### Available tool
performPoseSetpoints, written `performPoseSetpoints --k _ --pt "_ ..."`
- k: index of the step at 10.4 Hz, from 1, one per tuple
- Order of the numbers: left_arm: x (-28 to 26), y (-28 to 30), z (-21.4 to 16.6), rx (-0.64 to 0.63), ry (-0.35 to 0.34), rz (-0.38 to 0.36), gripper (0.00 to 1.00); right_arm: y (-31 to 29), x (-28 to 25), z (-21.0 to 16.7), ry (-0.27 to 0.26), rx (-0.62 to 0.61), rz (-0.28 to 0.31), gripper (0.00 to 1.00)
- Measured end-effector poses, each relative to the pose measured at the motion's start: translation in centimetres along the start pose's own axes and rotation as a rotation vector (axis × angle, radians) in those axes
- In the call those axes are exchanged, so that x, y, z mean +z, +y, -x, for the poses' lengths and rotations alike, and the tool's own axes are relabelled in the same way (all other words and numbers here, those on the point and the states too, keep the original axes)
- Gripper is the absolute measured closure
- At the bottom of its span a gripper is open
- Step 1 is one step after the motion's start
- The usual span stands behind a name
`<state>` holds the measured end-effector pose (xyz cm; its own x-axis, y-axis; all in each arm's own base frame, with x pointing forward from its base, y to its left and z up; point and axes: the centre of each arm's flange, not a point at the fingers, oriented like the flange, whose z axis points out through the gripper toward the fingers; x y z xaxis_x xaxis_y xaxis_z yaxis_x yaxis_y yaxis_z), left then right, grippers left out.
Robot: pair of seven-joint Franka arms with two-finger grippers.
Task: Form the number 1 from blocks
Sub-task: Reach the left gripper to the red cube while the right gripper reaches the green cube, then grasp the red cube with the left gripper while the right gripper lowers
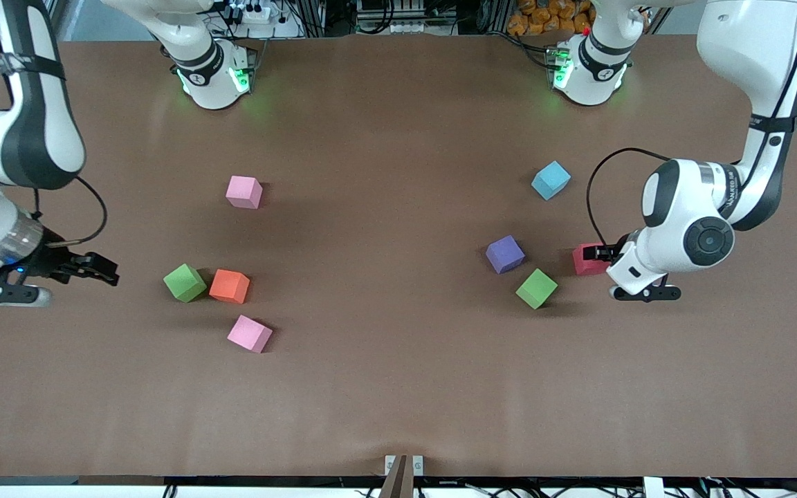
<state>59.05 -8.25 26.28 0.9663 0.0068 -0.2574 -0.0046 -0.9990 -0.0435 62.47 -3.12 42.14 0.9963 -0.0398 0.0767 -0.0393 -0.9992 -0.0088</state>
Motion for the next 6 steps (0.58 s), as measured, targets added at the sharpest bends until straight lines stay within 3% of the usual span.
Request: performPoseSetpoints --k 6 --pt "4.6 0.9 -0.8 0.002 -0.047 -0.004 0.0 -1.4 6.1 1.7 -0.111 -0.352 -0.021 0.0"
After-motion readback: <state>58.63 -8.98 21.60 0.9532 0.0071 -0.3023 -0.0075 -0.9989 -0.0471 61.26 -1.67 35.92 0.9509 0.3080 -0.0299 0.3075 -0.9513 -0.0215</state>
